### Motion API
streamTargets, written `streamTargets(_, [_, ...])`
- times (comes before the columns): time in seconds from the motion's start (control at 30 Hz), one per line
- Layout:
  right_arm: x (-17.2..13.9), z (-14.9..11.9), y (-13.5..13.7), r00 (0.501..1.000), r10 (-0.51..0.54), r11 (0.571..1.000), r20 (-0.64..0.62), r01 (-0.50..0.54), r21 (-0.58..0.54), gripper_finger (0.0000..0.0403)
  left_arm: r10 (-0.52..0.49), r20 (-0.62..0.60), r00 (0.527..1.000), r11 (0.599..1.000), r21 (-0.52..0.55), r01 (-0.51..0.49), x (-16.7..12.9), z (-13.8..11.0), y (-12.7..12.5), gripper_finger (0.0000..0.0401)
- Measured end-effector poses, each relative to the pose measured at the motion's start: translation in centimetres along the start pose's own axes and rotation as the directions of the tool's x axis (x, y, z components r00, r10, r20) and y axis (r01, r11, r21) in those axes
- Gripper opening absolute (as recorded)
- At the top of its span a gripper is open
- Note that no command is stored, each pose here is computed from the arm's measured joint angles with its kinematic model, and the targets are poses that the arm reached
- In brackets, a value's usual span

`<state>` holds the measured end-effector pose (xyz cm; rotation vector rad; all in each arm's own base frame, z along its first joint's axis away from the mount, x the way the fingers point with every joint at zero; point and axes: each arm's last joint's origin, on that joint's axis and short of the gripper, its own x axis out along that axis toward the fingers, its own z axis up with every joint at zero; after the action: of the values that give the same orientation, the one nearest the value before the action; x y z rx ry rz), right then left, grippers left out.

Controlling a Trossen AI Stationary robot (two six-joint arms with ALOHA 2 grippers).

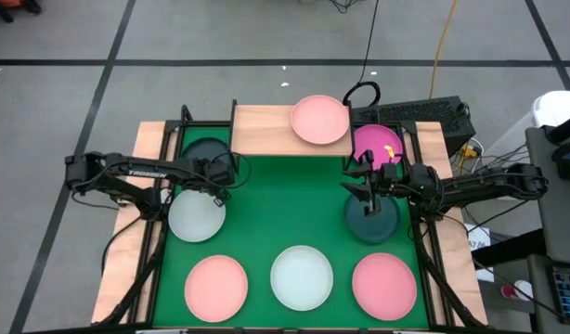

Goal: Place and stack plates onto a shelf
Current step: Stack the black plate on top of the light orange plate

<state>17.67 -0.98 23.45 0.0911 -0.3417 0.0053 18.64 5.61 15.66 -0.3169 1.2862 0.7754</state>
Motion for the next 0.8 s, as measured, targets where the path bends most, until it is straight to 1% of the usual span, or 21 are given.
streamTargets(0.23, [0.0,0.0,0.0,1.0,0.0,1.0,0.0,0.0,0.0,0.0141,0.031,0.017,0.999,0.999,-0.007,-0.031,0.06,0.09,0.05,0.0077])
streamTargets(0.47, [0.0,0.0,0.0,1.0,0.0,1.0,0.0,0.0,0.0,0.0141,0.097,0.043,0.994,0.995,-0.011,-0.097,0.06,0.14,0.25,0.0077])
streamTargets(0.8, [0.0,0.0,0.0,1.0,0.0,1.0,0.0,0.0,0.0,0.0141,0.096,0.045,0.994,0.995,0.001,-0.096,0.06,0.15,0.24,0.0077])
